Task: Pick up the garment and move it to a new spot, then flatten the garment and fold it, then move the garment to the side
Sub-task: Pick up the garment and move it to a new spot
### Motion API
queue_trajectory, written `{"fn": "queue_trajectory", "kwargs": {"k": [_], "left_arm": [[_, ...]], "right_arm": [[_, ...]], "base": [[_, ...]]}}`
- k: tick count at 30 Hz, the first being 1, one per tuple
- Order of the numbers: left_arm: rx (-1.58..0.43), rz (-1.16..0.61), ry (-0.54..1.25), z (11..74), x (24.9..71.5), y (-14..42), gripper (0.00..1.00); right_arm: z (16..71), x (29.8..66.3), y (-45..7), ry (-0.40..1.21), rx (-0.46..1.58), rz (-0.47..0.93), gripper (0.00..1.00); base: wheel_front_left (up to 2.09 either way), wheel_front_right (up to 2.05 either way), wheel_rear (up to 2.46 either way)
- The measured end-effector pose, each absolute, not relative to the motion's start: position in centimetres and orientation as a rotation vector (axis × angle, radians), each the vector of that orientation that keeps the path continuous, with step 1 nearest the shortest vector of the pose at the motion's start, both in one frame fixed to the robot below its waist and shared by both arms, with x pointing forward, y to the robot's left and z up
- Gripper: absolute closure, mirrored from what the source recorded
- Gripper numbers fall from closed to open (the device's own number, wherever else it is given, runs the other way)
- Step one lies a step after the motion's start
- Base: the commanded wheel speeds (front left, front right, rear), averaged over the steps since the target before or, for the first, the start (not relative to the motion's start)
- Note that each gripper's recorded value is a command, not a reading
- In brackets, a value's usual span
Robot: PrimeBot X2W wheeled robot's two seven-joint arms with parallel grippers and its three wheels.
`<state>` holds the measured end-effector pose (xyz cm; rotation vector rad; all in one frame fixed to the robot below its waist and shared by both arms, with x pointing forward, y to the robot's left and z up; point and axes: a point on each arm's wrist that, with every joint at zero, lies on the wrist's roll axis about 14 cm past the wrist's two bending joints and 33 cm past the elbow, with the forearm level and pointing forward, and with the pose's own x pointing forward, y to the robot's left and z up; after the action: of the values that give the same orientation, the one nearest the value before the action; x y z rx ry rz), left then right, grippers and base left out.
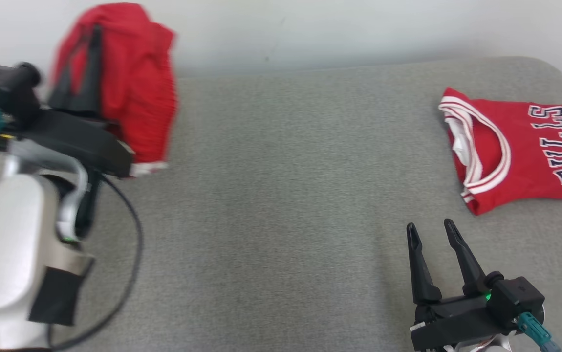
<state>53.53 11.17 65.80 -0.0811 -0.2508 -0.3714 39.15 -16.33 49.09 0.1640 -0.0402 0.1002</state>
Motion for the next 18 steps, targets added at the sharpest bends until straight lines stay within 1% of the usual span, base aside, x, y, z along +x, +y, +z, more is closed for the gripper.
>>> {"fn": "queue_trajectory", "kwargs": {"k": [3,4,8,13,18], "left_arm": [[-0.121,-0.453,-0.236,65.3,52.9,7.6,1.00],[-0.121,-0.453,-0.236,65.3,52.9,7.6,1.00],[-0.168,-0.531,-0.180,63.0,51.8,3.8,1.00],[-0.211,-0.638,-0.066,58.6,49.3,-1.0,1.00],[-0.272,-0.682,0.094,52.7,46.1,-3.4,1.00]], "right_arm": [[48.9,38.6,-17.1,-0.033,0.161,0.076,0.00],[48.9,38.6,-17.1,-0.033,0.161,0.076,0.00],[48.8,38.3,-17.7,-0.032,0.160,0.058,0.00],[48.9,38.1,-18.0,-0.032,0.161,0.049,0.00],[48.8,38.0,-17.6,-0.029,0.164,0.059,0.00]], "base": [[0.00,0.00,0.00],[0.00,0.00,0.00],[0.00,0.00,0.00],[0.00,0.00,0.00],[0.00,0.00,0.00]]}}
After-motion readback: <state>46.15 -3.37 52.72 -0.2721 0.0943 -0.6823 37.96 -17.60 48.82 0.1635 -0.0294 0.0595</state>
